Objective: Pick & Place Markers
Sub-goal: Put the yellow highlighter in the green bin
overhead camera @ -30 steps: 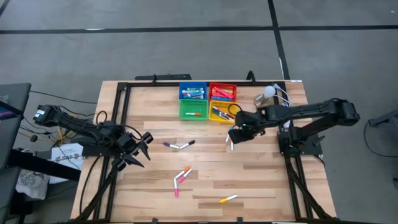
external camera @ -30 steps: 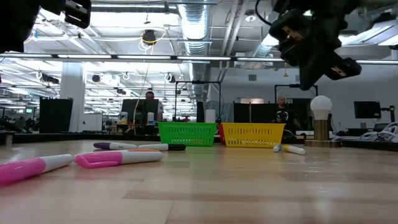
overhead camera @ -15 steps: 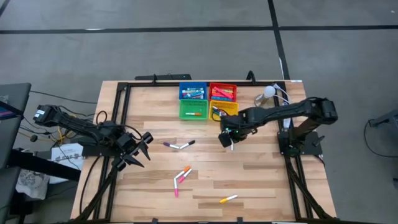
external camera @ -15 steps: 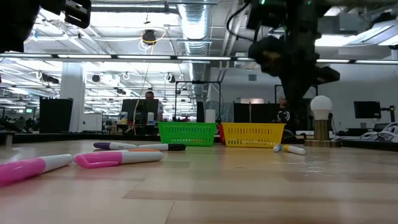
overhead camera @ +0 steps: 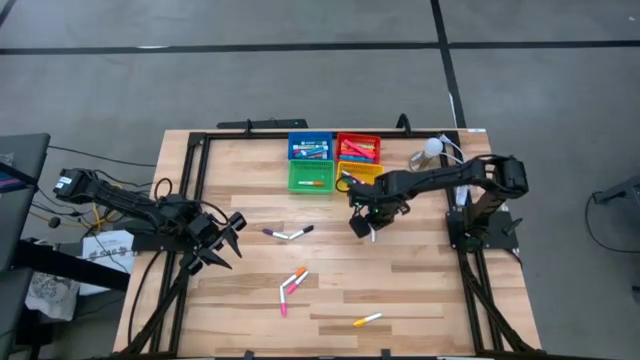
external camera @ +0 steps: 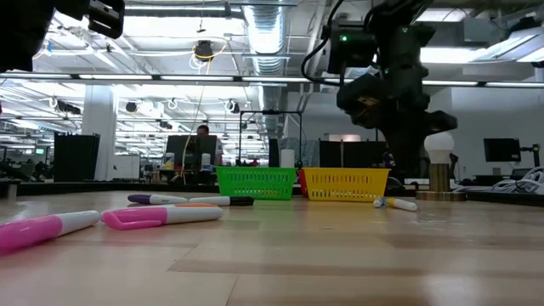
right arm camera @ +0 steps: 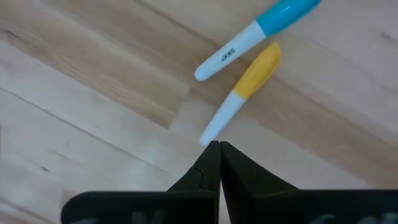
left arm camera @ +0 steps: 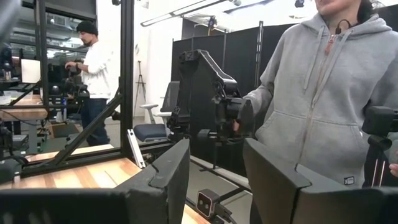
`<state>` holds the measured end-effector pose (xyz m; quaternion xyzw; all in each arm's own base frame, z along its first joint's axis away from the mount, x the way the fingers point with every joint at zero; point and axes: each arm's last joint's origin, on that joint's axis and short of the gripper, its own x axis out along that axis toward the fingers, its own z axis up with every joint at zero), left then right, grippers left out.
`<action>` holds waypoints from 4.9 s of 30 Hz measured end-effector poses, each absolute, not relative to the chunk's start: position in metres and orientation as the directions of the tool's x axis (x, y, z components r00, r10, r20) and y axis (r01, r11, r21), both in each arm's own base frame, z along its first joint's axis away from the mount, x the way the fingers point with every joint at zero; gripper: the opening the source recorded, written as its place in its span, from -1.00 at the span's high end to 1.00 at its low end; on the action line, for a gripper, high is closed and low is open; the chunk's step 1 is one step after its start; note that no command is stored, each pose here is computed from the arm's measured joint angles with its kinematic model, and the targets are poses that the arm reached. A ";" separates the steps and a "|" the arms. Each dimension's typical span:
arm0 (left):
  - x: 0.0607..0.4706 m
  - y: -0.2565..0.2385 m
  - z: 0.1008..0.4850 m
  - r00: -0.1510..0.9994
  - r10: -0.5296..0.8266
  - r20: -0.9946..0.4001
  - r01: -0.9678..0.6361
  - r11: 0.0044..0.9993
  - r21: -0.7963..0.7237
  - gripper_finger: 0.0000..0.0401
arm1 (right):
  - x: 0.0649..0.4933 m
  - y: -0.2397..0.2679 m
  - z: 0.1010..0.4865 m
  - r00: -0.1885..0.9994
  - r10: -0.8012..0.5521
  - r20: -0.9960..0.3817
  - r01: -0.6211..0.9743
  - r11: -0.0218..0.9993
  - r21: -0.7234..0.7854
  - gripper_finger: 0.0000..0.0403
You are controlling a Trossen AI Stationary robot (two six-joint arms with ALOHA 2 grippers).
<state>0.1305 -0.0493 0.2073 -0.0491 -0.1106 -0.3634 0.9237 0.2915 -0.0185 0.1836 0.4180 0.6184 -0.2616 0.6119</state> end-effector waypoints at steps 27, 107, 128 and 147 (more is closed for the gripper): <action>0.130 -0.049 0.207 0.711 -0.661 0.240 0.683 0.731 -0.010 0.25 | 0.284 -0.023 0.166 0.098 0.149 -0.984 0.852 0.498 0.161 -0.05; 0.130 -0.049 0.207 0.711 -0.661 0.239 0.683 0.731 -0.011 0.25 | 0.267 -0.011 0.146 0.036 0.007 -0.999 0.873 0.487 0.035 0.84; 0.130 -0.049 0.207 0.711 -0.661 0.240 0.683 0.730 -0.014 0.25 | 0.232 -0.032 0.284 0.763 0.096 -0.639 0.517 0.502 0.693 0.78; 0.129 -0.049 0.213 0.697 -0.653 0.297 0.680 0.733 0.016 0.25 | 0.241 -0.034 0.322 0.945 0.145 -0.293 0.158 0.582 0.798 0.78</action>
